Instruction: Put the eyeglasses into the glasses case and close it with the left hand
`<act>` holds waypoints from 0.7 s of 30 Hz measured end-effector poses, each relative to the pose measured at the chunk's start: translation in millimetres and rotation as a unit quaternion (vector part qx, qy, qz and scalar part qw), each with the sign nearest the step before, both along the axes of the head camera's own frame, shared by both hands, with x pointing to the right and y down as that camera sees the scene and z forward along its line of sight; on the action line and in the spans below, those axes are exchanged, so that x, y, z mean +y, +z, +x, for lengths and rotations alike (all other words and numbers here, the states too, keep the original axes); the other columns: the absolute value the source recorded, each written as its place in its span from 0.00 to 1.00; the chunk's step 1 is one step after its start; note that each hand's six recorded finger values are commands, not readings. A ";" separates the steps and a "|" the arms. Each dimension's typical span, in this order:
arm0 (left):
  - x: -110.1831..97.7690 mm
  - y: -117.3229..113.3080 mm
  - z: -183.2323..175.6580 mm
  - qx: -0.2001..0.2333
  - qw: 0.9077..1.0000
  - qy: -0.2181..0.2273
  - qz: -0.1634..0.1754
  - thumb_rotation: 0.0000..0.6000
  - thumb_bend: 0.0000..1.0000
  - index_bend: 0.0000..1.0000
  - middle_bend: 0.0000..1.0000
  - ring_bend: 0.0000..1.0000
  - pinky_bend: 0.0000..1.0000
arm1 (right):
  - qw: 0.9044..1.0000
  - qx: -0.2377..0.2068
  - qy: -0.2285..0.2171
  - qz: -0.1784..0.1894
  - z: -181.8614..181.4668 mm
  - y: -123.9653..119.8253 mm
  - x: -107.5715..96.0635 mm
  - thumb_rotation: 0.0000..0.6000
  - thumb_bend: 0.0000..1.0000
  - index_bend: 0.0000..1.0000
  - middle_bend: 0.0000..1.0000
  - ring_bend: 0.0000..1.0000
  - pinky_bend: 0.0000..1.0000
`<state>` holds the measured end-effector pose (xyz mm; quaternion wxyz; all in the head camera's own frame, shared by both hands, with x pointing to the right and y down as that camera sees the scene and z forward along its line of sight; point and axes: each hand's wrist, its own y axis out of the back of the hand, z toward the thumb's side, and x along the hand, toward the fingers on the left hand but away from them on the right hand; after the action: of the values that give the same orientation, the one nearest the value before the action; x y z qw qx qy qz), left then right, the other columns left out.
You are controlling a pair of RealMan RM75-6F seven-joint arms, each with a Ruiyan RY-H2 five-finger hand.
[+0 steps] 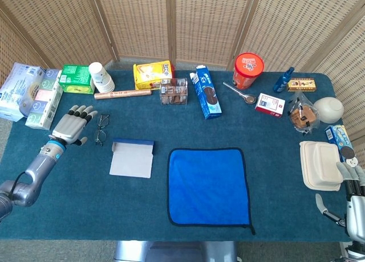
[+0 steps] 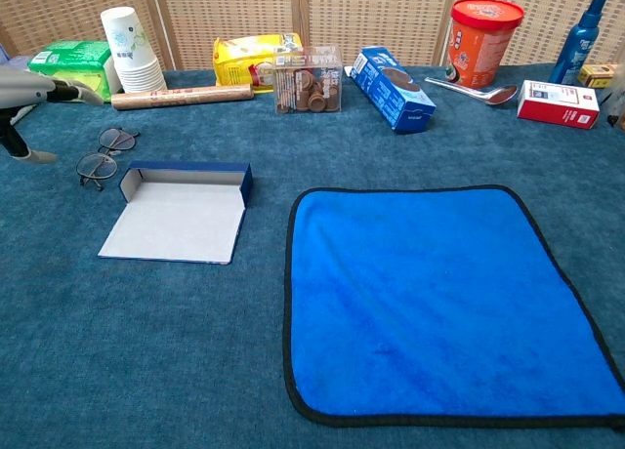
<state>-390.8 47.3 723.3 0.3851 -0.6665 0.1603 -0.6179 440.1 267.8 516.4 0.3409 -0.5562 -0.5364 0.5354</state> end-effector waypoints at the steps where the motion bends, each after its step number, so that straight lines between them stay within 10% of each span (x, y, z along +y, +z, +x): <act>1: 0.8 1.4 0.6 0.002 1.000 -0.001 0.001 1.00 0.29 0.00 0.00 0.00 0.00 | 1.000 0.000 0.000 0.001 0.3 -0.4 0.0 0.71 0.35 0.11 0.13 0.00 0.06; 21: 5.1 24.2 17.0 -0.006 0.999 0.032 0.015 1.00 0.29 0.00 0.00 0.00 0.00 | 1.000 0.004 0.016 0.007 8.9 -7.1 7.8 0.71 0.34 0.12 0.13 0.00 0.06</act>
<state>-373.8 52.4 747.5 0.4153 -0.6615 0.1459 -0.6072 449.1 275.6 509.3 0.3387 -0.5427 -0.5478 0.5392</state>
